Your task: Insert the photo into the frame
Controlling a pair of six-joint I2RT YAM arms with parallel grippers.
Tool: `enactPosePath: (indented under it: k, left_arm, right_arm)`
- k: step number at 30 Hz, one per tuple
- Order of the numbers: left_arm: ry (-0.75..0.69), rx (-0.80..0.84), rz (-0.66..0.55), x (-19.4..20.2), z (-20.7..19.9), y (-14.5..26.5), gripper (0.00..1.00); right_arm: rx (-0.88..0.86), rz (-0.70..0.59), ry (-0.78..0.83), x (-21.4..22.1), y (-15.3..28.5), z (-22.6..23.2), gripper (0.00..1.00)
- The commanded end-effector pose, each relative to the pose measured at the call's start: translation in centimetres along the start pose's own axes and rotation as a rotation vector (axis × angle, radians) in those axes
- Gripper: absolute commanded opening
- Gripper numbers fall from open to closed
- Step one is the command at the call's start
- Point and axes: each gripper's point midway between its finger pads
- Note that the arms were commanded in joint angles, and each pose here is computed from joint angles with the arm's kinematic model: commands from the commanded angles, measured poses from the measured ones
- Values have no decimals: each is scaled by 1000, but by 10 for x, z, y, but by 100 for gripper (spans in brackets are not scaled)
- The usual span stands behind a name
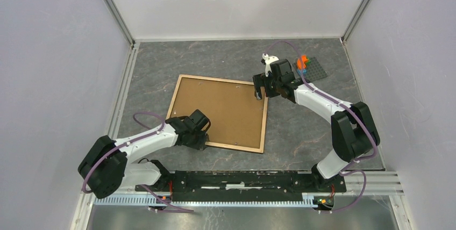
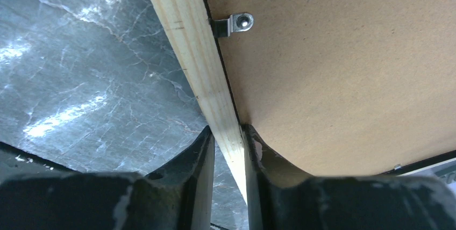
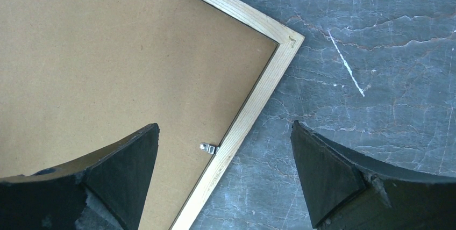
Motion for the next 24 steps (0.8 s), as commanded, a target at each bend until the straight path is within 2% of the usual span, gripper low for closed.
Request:
enactPosePath:
  k: [1, 2, 4, 10, 14, 20, 24]
  left_arm:
    - [-65, -8, -98, -22, -3, -6, 20]
    - [-98, -33, -102, -24, -2, -7, 11]
    - [-176, -68, -115, -31, 0, -7, 2]
    - [-416, -78, -167, -53, -16, -4, 2]
    - [-681, -62, -270, -71, -42, 8, 2]
    - [-1151, 104, -269, -63, -85, 27, 2]
    - [-1366, -35, -284, -81, -83, 24, 2]
  right_arm:
    - [6, -59, 7, -17, 11, 0, 98]
    - [12, -56, 7, -17, 11, -1, 98]
    - [13, -49, 21, -19, 12, -1, 97]
    - [57, -44, 46, -15, 18, -11, 98]
    - [46, -15, 69, -5, 17, -11, 98]
    - [104, -39, 77, 0, 26, -25, 98]
    - [187, -117, 35, -6, 42, -43, 98]
Point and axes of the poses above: each gripper's point midway between its finger pads, its own y axis back along the fingers, its own z axis along the line the jaws close on, x = y × z, and after that the axes turned 2 degrees about -y, right-handed
